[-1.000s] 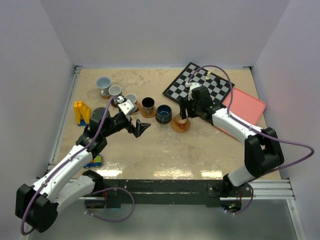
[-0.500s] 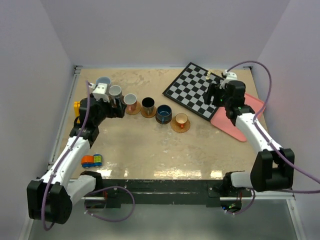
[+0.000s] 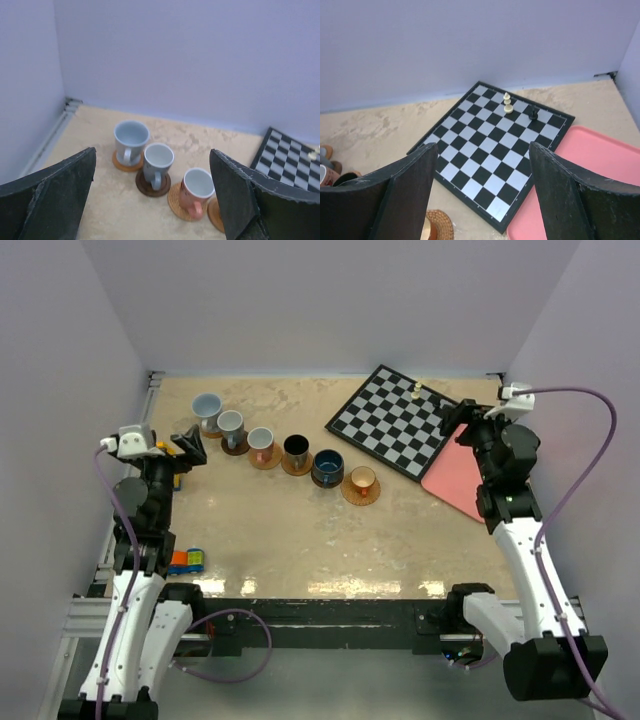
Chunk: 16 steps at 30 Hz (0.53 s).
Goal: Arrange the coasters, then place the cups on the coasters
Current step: Reset both arms
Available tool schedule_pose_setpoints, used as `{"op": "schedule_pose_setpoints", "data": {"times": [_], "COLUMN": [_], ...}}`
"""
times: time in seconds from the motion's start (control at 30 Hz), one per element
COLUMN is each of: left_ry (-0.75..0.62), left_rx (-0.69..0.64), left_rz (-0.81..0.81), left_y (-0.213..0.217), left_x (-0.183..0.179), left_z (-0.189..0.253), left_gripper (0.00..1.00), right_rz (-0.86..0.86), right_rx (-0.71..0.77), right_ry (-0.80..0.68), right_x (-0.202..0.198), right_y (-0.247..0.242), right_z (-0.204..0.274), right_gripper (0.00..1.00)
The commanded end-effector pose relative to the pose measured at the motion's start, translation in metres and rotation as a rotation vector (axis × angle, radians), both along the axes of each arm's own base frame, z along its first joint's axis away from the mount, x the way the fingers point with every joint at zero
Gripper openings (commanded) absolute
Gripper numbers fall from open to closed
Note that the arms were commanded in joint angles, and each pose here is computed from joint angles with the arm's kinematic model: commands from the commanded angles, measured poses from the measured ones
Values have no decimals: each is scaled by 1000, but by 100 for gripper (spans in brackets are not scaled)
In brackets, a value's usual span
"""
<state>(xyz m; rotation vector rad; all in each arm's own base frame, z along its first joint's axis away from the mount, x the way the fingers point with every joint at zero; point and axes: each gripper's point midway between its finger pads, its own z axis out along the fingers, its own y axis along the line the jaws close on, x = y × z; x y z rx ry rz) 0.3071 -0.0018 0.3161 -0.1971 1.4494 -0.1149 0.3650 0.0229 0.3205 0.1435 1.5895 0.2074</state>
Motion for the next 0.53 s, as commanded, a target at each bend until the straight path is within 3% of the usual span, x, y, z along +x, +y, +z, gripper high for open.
{"op": "schedule_pose_setpoints", "data": {"times": [0.0, 0.2, 0.5], "left_ry": [-105, -93, -65], "left_rx": [34, 33, 7], "left_rz": [92, 95, 95], "left_y": [18, 18, 18], "left_x": [-11, -11, -6], "left_z": [22, 21, 18], "left_gripper": [100, 100, 100], "right_rz": [-78, -110, -109], "right_rx": [-12, -7, -23], "right_ry": [-136, -255, -272], "right_x": [-12, -34, -39], "right_y": [-15, -21, -21], "right_z": [31, 52, 60], "right_gripper": [78, 78, 78]}}
